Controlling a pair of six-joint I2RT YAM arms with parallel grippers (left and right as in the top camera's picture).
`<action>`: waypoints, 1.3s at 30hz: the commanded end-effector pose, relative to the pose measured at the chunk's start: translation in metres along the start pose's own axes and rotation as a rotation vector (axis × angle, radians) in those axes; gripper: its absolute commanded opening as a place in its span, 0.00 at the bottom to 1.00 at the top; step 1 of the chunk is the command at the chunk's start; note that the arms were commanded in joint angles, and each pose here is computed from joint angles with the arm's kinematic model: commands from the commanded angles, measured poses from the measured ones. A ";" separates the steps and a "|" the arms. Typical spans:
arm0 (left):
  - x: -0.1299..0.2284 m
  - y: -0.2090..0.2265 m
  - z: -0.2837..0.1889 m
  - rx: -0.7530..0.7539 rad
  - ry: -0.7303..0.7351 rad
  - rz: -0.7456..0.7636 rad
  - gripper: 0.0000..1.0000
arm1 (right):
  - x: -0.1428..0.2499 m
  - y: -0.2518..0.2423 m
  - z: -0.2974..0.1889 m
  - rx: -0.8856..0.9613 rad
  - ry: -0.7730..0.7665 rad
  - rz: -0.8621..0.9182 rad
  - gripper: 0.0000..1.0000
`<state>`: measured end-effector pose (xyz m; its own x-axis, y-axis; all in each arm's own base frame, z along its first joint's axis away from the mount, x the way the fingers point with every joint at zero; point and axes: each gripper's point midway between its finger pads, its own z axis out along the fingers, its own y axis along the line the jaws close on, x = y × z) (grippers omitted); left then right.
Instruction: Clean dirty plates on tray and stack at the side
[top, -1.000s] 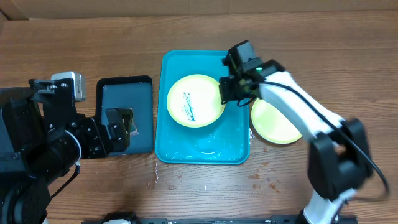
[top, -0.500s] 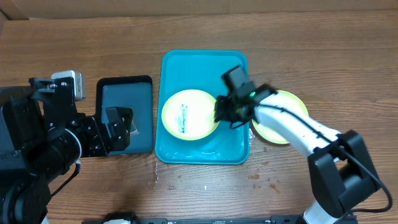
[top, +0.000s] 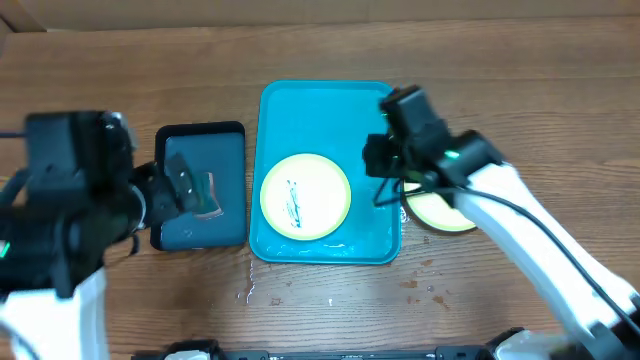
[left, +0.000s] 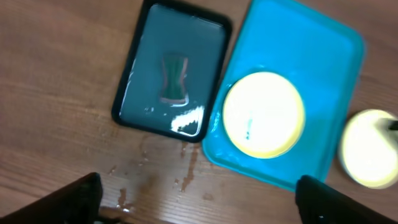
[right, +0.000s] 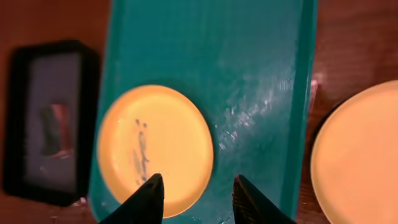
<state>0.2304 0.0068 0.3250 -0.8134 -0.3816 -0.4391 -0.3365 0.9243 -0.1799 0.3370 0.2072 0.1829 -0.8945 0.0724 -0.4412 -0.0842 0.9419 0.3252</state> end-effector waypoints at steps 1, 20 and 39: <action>0.004 0.013 0.051 -0.103 0.101 -0.068 0.91 | -0.009 0.008 -0.042 -0.049 -0.075 -0.032 0.42; 0.044 0.044 0.306 -0.315 0.478 -0.052 0.39 | 0.021 -0.006 -0.048 0.000 0.037 -0.025 0.45; -0.009 0.032 0.267 -0.345 0.428 -0.036 0.04 | 0.022 -0.006 -0.048 0.000 0.038 -0.025 0.45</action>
<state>0.3425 0.0359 0.0631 -0.8934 -0.4463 0.0513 -0.4349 0.8878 0.1503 0.2972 0.1861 0.2105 -0.9101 0.0445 -0.4119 -0.0962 0.9443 0.3147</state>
